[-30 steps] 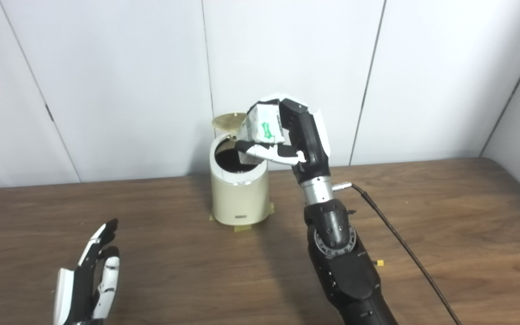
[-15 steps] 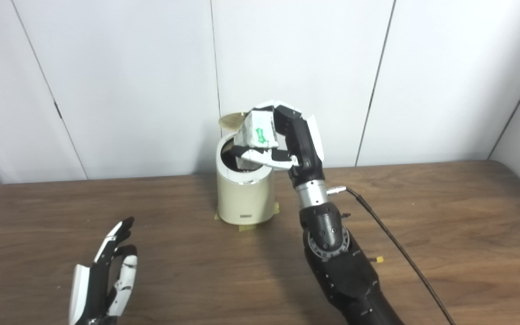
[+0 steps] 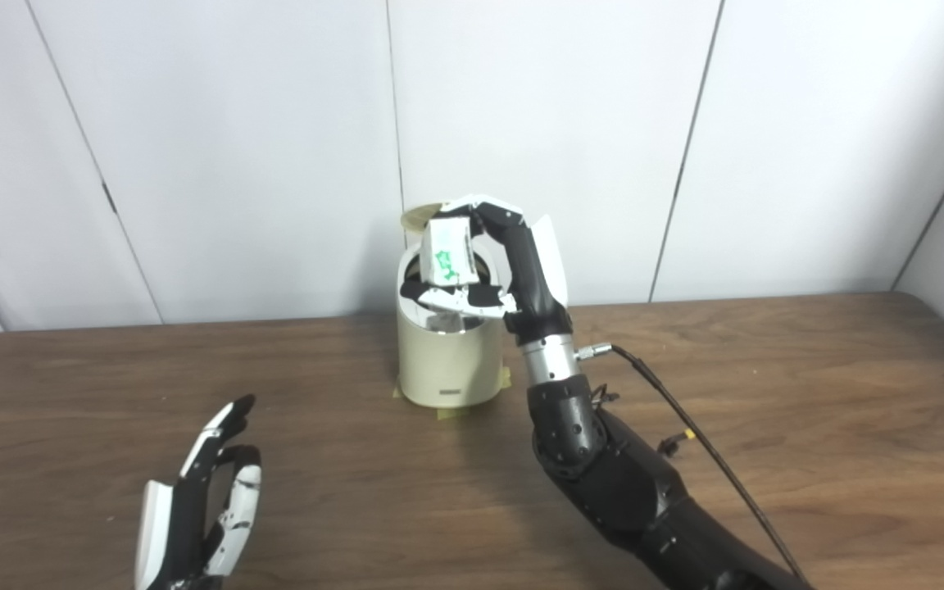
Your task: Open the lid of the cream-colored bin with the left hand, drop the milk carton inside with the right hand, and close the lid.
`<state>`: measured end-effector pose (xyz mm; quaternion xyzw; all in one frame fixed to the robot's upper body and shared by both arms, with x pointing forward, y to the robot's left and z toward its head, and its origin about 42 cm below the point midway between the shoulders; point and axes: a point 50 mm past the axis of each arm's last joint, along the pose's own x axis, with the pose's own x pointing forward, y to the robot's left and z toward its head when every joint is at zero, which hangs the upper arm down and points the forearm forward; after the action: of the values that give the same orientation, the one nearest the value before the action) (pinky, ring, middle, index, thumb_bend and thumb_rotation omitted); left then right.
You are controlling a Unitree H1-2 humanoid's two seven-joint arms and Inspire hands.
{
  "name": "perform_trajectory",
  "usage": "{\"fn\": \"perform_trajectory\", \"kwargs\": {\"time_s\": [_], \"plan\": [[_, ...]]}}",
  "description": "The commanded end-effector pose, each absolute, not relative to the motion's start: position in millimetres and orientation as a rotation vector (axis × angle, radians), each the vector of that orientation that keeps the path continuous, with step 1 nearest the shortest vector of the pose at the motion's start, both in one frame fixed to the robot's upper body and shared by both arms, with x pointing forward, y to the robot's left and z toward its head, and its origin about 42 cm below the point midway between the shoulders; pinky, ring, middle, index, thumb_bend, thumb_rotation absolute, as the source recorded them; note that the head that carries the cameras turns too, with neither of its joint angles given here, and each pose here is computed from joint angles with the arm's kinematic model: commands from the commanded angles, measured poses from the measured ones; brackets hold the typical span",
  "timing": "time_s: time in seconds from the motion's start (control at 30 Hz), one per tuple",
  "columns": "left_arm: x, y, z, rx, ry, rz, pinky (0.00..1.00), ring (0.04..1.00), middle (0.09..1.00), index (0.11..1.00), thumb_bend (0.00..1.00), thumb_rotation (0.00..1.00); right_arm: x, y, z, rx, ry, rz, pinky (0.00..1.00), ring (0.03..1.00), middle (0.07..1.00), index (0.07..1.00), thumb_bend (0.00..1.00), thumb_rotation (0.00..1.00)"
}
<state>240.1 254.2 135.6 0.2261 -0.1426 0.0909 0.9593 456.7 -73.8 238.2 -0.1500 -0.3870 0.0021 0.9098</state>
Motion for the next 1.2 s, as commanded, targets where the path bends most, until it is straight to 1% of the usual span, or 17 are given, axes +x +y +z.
{"fn": "perform_trajectory", "kwargs": {"time_s": [0.0,0.13,0.27,0.47,0.67,0.9,1.17], "plan": [[217,242,122,0.422,-0.249,0.205,0.78,0.858,0.877,0.864,0.29,0.84,466,-68,280,-0.271,-0.94,-0.023,0.43,0.484,0.499,0.448,0.5,0.0],[216,241,120,0.418,-0.254,0.2,0.78,0.86,0.876,0.863,0.28,0.84,470,-65,276,-0.308,-0.955,-0.032,0.42,0.477,0.509,0.448,0.5,0.0],[215,240,119,0.415,-0.255,0.196,0.79,0.862,0.878,0.87,0.3,0.84,471,-63,274,-0.332,-0.971,-0.038,0.41,0.47,0.519,0.45,0.5,0.0],[214,238,120,0.409,-0.25,0.207,0.78,0.857,0.871,0.856,0.29,0.8,473,-57,270,-0.357,-0.984,-0.043,0.4,0.468,0.524,0.445,0.5,0.0],[212,237,119,0.416,-0.246,0.207,0.77,0.85,0.868,0.856,0.31,0.81,474,-52,265,-0.354,-0.949,-0.029,0.39,0.46,0.534,0.444,0.5,0.0],[209,235,121,0.412,-0.252,0.204,0.77,0.853,0.87,0.856,0.31,0.78,474,-46,259,-0.366,-0.934,-0.013,0.38,0.444,0.544,0.452,0.5,0.0],[207,236,120,0.409,-0.259,0.199,0.76,0.846,0.865,0.855,0.31,0.76,474,-46,249,-0.4,-0.923,-0.017,0.37,0.454,0.541,0.443,0.5,0.0]]}}
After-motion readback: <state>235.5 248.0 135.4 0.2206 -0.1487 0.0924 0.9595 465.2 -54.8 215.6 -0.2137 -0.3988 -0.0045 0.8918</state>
